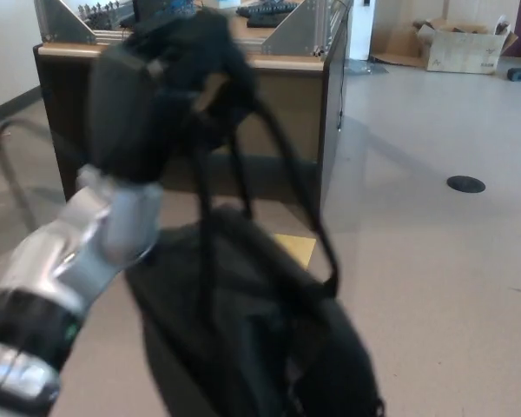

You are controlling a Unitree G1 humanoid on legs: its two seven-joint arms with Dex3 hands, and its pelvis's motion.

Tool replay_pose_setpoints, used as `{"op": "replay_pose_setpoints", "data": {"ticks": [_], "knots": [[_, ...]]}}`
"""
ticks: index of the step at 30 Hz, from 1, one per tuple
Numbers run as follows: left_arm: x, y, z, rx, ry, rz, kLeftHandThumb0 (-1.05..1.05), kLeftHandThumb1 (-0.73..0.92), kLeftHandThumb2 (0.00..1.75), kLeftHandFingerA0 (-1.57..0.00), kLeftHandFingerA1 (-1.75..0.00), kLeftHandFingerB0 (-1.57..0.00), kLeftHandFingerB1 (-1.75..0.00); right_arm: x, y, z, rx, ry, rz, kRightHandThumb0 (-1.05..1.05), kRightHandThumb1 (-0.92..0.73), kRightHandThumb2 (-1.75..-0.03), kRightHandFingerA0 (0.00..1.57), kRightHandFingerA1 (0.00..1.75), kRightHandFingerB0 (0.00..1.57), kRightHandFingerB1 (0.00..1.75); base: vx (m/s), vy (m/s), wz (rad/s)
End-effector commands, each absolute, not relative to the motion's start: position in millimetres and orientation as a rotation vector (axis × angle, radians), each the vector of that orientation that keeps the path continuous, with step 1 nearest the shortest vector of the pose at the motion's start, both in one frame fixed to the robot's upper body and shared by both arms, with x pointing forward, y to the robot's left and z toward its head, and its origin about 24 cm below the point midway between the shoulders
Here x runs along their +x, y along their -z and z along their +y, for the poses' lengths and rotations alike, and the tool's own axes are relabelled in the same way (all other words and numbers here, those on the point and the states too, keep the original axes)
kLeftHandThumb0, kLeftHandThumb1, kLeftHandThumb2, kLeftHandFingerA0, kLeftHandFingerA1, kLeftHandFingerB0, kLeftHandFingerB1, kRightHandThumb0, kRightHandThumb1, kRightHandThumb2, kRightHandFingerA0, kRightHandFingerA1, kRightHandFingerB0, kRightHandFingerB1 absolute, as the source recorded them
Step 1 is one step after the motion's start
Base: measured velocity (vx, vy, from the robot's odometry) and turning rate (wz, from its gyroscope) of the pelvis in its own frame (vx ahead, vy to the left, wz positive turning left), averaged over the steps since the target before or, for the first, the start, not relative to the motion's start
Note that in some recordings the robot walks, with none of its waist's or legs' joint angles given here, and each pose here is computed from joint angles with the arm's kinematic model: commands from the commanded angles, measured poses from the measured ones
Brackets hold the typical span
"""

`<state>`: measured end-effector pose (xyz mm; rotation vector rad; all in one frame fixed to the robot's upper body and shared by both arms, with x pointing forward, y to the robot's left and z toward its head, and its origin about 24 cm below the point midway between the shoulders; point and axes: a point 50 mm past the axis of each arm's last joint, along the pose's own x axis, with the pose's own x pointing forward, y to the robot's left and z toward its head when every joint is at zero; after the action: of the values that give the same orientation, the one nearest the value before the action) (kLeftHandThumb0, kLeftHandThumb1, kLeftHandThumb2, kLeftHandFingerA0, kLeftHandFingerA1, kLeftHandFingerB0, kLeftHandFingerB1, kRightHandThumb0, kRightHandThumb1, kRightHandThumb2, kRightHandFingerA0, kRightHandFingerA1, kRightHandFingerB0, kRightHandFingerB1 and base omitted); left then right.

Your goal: A person hands over a black lunchbag to the robot and the robot uses its left hand to grab the strips of the lunchbag, the gives it back to the person.

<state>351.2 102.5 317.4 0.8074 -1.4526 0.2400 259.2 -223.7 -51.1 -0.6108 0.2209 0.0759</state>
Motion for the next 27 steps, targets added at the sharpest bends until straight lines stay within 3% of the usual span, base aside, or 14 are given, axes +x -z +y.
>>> {"op": "replay_pose_setpoints", "data": {"ticks": [1, 3, 7, 8, 13, 14, 15, 16, 18, 21, 25, 26, 27], "knots": [[352.6, -351.0, 61.3, 0.923, -0.279, -1.484, -0.31, 0.57, 0.56, -0.82, -1.75, -0.63, -1.67, 262.7, 47.7, -228.3, -0.632, -0.084, 0.222, -0.53, -0.54, -0.93, 0.30, 0.53, 0.49, 0.59, 0.00, 0.000, 0.00], [351.9, -352.9, 51.8, 0.943, -0.254, -1.490, -0.32, 0.56, 0.57, -0.83, -1.75, -0.69, -1.60, 262.5, 48.6, -227.6, -0.637, -0.089, 0.229, -0.52, -0.53, -0.92, 0.29, 0.52, 0.49, 0.59, 0.00, 0.000, 0.00], [343.4, -353.0, 17.3, 0.891, -0.155, -1.568, -0.26, 0.57, 0.55, -0.79, -1.75, -0.60, -1.69, 260.1, 49.0, -228.2, -0.634, -0.078, 0.223, -0.48, -0.51, -0.91, 0.29, 0.53, 0.49, 0.60, 0.00, 0.000, 0.00], [340.7, -353.3, 8.5, 0.898, -0.119, -1.582, -0.40, 0.41, 0.80, -1.11, -1.40, -0.92, -1.29, 260.6, 48.5, -227.8, -0.626, -0.071, 0.219, -0.48, -0.51, -0.90, 0.30, 0.53, 0.49, 0.60, 0.00, 0.000, 0.00], [325.5, -355.7, -22.9, 0.921, -0.078, -1.654, -0.43, 0.41, 0.80, -1.13, -1.40, -0.88, -1.25, 265.7, 44.3, -226.6, -0.618, -0.063, 0.200, -0.50, -0.51, -0.90, 0.31, 0.53, 0.49, 0.59, 0.00, 0.000, 0.00], [323.4, -356.4, -26.9, 0.911, -0.075, -1.670, -0.39, 0.43, 0.84, -1.15, -1.36, -0.87, -1.16, 267.0, 43.3, -226.7, -0.618, -0.061, 0.196, -0.49, -0.51, -0.90, 0.31, 0.53, 0.49, 0.60, 0.00, 0.000, 0.00], [319.7, -359.5, -33.3, 0.914, -0.037, -1.678, -0.38, 0.51, 0.59, -0.89, -1.62, -0.95, -0.75, 268.7, 42.2, -226.7, -0.625, -0.059, 0.197, -0.48, -0.50, -0.90, 0.31, 0.53, 0.49, 0.60, 0.00, 0.000, 0.00], [317.8, -361.6, -36.1, 0.915, -0.015, -1.681, -0.37, 0.51, 0.55, -0.90, -1.56, -0.97, -0.64, 269.7, 41.6, -226.4, -0.630, -0.060, 0.196, -0.48, -0.50, -0.90, 0.31, 0.54, 0.50, 0.60, 0.00, 0.000, 0.00], [315.9, -363.7, -38.8, 0.909, -0.003, -1.690, -0.36, 0.50, 0.58, -0.89, -1.58, -0.97, -0.68, 270.5, 40.9, -225.9, -0.636, -0.064, 0.193, -0.47, -0.50, -0.90, 0.32, 0.54, 0.50, 0.60, 0.00, 0.000, 0.00], [314.9, -367.0, -39.1, 0.918, -0.011, -1.703, -0.40, 0.51, 0.62, -0.91, -1.60, -0.94, -0.87, 272.6, 39.6, -225.3, -0.636, -0.062, 0.192, -0.46, -0.49, -0.89, 0.32, 0.54, 0.49, 0.60, 0.00, 0.000, 0.00], [316.7, -366.2, -36.9, 0.911, -0.017, -1.689, -0.34, 0.50, 0.55, -0.90, -1.61, -0.95, -0.84, 271.6, 41.0, -225.9, -0.639, -0.065, 0.205, -0.45, -0.49, -0.88, 0.31, 0.53, 0.49, 0.59, 0.00, 0.000, 0.00], [317.6, -365.2, -35.8, 0.906, -0.033, -1.693, -0.35, 0.50, 0.58, -0.88, -1.65, -0.91, -1.05, 271.3, 41.3, -225.8, -0.633, -0.062, 0.206, -0.44, -0.49, -0.88, 0.31, 0.53, 0.49, 0.59, 0.00, 0.000, 0.00], [318.7, -364.1, -34.4, 0.908, -0.046, -1.693, -0.34, 0.53, 0.58, -0.86, -1.67, -0.89, -1.11, 271.3, 41.2, -225.4, -0.631, -0.063, 0.205, -0.44, -0.49, -0.88, 0.32, 0.53, 0.49, 0.59, 0.00, 0.000, 0.00]]}}
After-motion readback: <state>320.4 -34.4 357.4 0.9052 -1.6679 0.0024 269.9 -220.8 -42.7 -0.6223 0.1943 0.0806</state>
